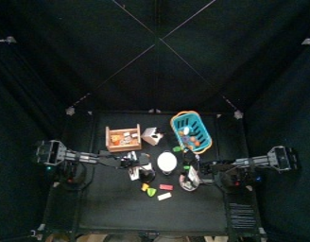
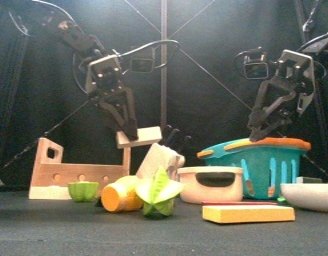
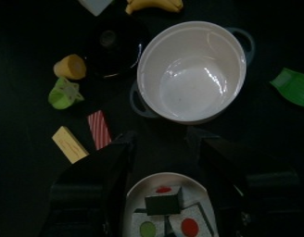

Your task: Place rice in pot

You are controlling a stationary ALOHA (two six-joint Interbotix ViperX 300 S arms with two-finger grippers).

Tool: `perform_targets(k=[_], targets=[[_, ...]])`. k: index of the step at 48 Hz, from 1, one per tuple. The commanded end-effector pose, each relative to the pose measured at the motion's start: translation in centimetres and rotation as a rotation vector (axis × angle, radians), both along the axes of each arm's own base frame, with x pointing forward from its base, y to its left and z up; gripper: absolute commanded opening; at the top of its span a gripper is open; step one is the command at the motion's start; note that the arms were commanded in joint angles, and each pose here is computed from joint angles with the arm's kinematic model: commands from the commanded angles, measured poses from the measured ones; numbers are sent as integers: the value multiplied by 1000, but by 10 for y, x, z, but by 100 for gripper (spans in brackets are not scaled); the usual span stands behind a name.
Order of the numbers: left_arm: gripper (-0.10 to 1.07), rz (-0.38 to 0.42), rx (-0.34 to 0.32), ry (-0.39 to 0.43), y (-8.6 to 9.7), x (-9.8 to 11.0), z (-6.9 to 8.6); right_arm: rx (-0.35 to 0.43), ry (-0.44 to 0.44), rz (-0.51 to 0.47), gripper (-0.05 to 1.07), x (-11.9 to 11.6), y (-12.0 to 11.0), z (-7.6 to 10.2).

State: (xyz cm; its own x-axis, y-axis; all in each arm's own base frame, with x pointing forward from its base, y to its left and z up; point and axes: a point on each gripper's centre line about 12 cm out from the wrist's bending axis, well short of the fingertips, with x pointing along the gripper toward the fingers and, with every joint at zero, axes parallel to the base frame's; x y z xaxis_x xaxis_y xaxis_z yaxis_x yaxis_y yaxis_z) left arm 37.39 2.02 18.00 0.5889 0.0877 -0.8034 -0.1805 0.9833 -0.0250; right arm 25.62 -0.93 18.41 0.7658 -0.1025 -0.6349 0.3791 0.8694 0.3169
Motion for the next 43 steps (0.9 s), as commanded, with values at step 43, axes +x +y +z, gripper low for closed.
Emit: perform_targets(k=[43], targets=[[69,65,-3,-172,41,111,-9,40,-67,-15,83,-22,0,6]])
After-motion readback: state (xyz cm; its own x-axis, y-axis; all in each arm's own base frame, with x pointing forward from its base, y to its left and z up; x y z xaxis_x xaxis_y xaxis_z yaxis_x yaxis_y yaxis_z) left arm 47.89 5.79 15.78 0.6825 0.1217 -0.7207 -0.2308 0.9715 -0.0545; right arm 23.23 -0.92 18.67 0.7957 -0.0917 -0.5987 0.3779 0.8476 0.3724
